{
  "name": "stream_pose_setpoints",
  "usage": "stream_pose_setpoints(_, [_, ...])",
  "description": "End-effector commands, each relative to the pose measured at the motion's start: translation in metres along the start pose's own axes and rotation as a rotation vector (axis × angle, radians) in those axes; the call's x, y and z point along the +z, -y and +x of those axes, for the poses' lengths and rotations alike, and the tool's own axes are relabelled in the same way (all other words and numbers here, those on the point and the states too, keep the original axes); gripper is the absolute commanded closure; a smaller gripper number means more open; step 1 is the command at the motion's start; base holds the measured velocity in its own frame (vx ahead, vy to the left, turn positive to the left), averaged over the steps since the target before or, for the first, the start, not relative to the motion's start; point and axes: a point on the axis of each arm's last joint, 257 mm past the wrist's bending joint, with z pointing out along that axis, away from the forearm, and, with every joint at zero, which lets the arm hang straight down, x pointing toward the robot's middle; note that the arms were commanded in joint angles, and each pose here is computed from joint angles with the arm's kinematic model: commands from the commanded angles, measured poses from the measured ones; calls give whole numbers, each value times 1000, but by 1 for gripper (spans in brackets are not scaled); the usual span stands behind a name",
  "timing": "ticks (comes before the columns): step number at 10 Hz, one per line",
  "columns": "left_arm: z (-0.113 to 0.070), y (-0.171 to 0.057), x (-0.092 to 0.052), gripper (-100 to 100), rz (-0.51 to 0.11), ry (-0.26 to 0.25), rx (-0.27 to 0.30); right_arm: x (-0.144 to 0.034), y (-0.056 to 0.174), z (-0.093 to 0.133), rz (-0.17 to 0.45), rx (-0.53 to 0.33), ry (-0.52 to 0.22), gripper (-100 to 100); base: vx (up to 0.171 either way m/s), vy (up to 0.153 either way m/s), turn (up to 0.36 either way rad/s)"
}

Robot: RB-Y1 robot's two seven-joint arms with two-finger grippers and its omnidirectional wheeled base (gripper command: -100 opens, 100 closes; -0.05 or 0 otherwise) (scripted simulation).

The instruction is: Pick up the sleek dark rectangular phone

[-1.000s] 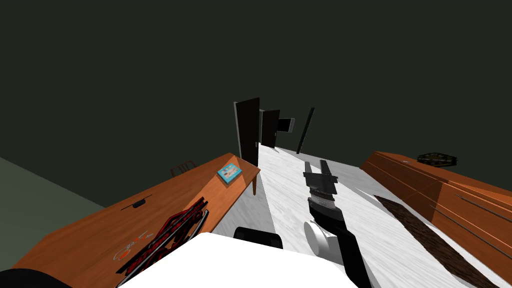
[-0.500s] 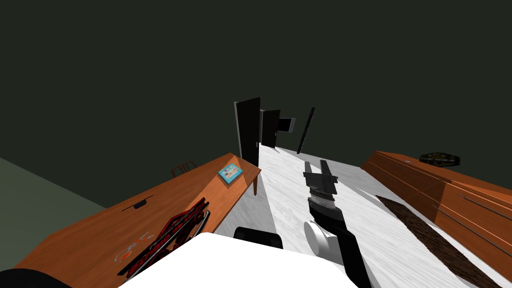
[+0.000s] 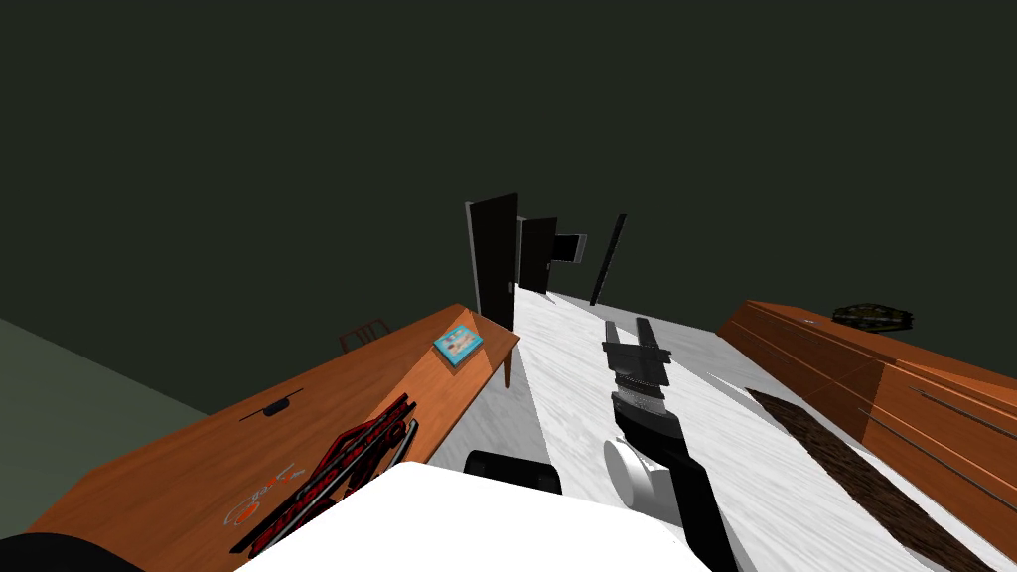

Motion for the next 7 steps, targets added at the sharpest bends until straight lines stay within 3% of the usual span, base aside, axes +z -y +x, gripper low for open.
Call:
stream_pose_setpoints(1, [0, 0, 0, 100, 0, 0, 0, 0, 0, 0, 0, 0, 0, 0, 0, 0, 0])
stream_pose_setpoints(2, [0, 0, 0, 100, 0, 0, -1, 0, 0, 0, 0, 0, 0, 0, 0, 0, 0])
stream_pose_setpoints(3, [0, 0, 0, 0, 0, 0, -1, 0, 0, 0, 0, 0, 0, 0, 0, 0, 0])
stream_pose_setpoints(4, [-10, -1, -7, 100, -1, 0, -3, 0, 0, 0, 0, 0, 0, 0, -11, -40, -5])
stream_pose_setpoints(6, [-11, 0, -9, 100, -2, 1, -1, 0, 0, 0, 0, 0, 0, 0, -10, -51, 0])
stream_pose_setpoints(7, [-12, -1, -9, 0, -2, 1, -3, 0, 0, 0, 0, 0, 0, 0, -1, -6, 2])
